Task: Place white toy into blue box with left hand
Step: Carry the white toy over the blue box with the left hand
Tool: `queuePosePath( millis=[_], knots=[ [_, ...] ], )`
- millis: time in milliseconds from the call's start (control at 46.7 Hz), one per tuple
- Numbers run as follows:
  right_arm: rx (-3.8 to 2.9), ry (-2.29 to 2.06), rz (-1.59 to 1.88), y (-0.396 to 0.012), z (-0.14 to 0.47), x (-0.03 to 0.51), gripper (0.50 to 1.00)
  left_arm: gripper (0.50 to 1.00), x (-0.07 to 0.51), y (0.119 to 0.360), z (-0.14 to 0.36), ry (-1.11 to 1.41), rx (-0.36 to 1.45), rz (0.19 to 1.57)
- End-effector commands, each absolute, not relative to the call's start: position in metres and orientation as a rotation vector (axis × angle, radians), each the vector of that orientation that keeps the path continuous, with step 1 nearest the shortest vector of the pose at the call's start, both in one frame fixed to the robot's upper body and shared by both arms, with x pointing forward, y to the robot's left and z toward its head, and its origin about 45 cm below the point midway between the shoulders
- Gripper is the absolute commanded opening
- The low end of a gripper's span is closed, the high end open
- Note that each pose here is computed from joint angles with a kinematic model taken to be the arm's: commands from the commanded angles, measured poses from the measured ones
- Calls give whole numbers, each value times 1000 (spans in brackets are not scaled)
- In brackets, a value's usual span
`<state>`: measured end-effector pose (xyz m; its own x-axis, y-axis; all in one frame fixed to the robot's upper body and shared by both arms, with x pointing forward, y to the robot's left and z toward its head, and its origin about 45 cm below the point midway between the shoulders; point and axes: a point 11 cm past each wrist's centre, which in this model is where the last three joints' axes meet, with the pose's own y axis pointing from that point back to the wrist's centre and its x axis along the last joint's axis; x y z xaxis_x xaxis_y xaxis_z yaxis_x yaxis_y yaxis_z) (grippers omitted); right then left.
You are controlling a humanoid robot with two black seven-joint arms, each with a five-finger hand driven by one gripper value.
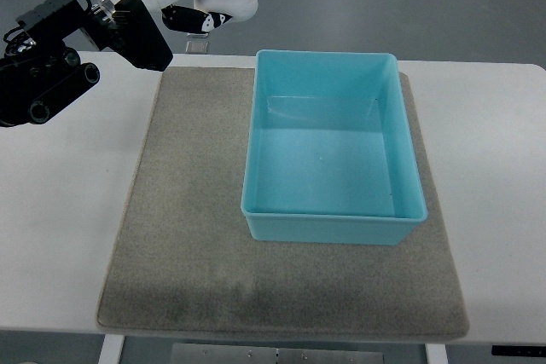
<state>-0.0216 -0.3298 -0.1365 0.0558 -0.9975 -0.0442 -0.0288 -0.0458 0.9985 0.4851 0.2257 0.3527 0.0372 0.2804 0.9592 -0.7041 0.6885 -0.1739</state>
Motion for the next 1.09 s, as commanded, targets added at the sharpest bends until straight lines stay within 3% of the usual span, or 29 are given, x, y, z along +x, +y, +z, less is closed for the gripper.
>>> queuePosePath(
  millis=[0, 321, 492, 835, 899, 1070],
  knots=[
    [1290, -1169, -1187, -330, -136, -22, 936, 500, 476, 202, 356, -1333, 329, 739],
    [1290, -1169, -1187, -330, -136, -22, 936, 500, 423, 113, 319, -1280, 183, 469],
    [1290, -1169, -1187, -330, -136, -22, 936, 500, 406, 96, 285, -1248, 221, 352],
    [1290, -1169, -1187, -330, -136, -22, 936, 500, 393, 96, 245, -1220, 302, 240],
    [1290, -1169, -1187, -330, -136, -22, 936, 533, 393, 99, 242, -1219, 314, 236],
    [1290, -1169, -1187, -330, -136, -22, 936, 752, 393, 100, 240, -1218, 318, 234]
  ],
)
